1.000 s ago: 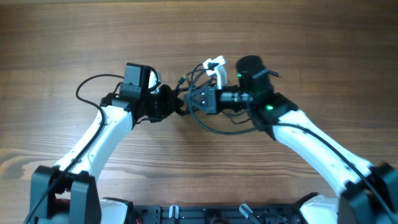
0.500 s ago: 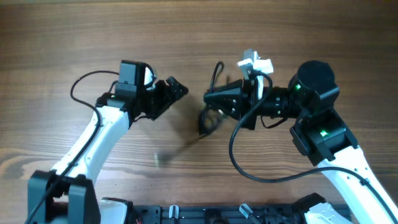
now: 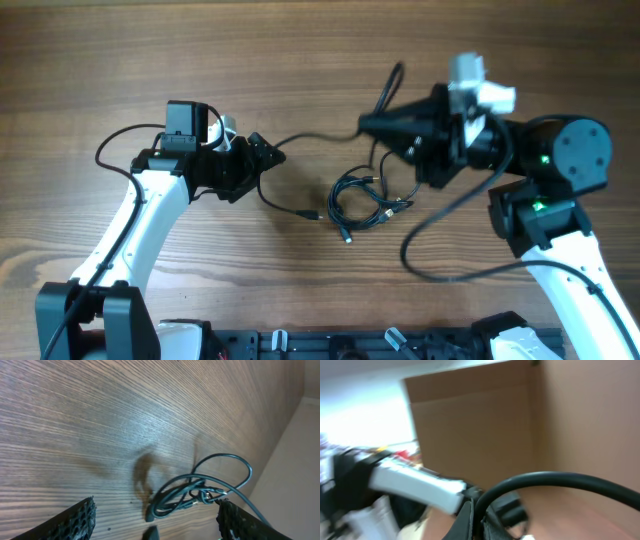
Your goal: Untangle cables
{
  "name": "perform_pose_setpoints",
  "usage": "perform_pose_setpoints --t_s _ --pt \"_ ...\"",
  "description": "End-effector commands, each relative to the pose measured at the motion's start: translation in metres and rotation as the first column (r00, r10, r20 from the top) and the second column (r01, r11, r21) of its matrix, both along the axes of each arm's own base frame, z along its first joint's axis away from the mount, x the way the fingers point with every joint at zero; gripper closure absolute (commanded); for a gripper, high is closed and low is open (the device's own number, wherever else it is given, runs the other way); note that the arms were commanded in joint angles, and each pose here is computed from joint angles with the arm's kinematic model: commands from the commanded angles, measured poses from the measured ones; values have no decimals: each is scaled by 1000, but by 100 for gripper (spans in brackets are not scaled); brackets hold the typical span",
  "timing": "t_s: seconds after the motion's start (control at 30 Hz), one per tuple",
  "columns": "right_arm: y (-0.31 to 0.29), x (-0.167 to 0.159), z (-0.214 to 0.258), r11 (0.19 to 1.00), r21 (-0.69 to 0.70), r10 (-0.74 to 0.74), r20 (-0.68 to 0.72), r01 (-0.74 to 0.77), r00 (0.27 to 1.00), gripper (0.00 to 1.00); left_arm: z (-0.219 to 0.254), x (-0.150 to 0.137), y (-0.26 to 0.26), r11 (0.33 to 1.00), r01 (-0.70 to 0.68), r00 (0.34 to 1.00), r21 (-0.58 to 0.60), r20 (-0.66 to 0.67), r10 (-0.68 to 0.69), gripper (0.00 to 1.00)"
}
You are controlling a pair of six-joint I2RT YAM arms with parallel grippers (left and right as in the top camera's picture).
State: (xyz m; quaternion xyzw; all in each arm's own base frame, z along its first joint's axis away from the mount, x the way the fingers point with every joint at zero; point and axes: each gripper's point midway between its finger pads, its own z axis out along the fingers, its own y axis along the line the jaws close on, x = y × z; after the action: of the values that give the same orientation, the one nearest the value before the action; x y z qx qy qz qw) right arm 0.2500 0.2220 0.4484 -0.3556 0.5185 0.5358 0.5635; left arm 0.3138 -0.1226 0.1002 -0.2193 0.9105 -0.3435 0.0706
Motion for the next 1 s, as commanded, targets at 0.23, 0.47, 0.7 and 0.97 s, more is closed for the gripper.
perform_pose_setpoints --t_s 0.23,0.47,0.7,0.97 --pt "-204 158 -9 433 119 -855 -259 893 449 96 -27 -19 12 996 2 999 90 -41 2 16" --pt "-347 158 -169 -194 -446 -877 -320 874 -359 96 -29 -21 12 996 3 999 91 -50 1 17" --pt "-429 116 -293 -507 -732 -676 10 454 -737 95 -30 -27 -6 993 65 997 103 -44 -60 16" --pt "-417 136 -340 -274 -819 -758 -140 505 -638 20 -31 -27 -7 990 69 997 124 -38 -65 16"
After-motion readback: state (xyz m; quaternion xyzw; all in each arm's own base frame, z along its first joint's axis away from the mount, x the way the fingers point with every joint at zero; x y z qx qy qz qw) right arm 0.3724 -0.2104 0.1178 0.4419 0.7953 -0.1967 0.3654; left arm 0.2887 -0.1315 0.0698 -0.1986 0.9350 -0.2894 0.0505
